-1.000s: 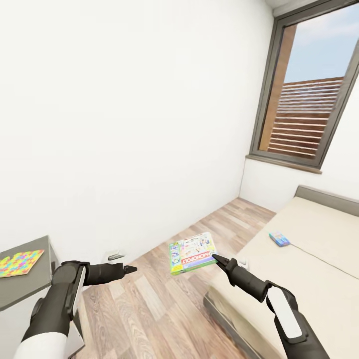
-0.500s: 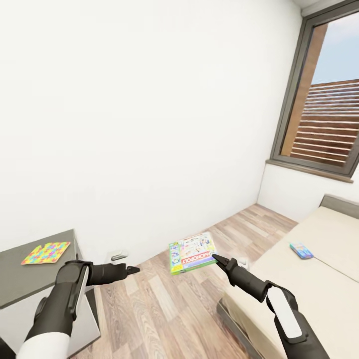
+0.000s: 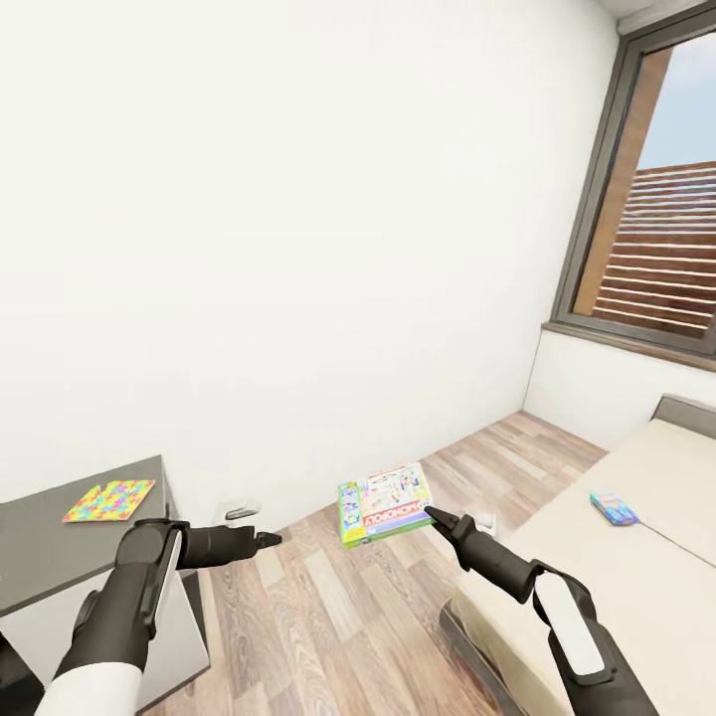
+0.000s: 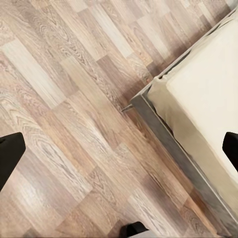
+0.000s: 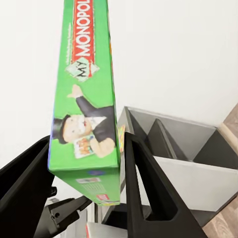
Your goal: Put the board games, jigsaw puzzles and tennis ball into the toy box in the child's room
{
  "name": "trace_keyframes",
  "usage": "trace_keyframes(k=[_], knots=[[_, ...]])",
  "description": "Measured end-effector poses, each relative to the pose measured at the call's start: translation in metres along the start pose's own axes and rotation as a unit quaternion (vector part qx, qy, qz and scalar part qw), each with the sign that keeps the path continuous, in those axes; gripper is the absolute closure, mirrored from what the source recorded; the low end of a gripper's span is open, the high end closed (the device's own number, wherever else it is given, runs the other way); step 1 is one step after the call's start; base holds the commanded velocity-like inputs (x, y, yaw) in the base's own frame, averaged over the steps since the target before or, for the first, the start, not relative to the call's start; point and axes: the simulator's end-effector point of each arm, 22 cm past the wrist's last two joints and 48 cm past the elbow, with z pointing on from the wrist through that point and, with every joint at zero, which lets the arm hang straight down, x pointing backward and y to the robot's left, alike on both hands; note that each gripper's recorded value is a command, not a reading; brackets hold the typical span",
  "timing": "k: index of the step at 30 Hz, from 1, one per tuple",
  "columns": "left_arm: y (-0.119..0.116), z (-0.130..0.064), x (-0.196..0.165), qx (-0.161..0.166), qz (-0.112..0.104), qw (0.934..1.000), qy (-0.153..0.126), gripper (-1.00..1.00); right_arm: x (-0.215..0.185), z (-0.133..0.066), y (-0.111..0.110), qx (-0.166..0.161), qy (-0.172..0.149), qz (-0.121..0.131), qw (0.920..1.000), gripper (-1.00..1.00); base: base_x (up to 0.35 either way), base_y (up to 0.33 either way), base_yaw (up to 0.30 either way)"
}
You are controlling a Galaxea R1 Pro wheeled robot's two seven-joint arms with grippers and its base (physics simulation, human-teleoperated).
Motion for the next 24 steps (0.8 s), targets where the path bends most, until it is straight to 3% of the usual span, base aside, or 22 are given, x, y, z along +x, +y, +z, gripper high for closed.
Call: trace_keyframes(k=[7, 16, 24], knots=[[-0.0025, -0.0033, -0.0036, 0.002, 0.002, 1.0000, -0.005, -1.00, -0.0015, -0.0011, 0.0034, -0.002, -0.002, -0.002, 1.0000, 1.00, -0.018, -0.015, 0.189], [-0.0048, -0.0070, -0.0067, 0.002, 0.006, 0.9999, -0.010, -1.00, -0.0026, -0.0020, 0.0091, -0.007, -0.004, -0.004, 1.0000, 1.00, -0.097, -0.158, 0.201], [-0.0049, -0.0076, -0.0071, 0.002, 0.006, 0.9999, -0.010, -1.00, -0.0028, -0.0023, 0.0099, -0.007, -0.004, -0.005, 1.0000, 1.00, -0.008, -0.034, 0.037]])
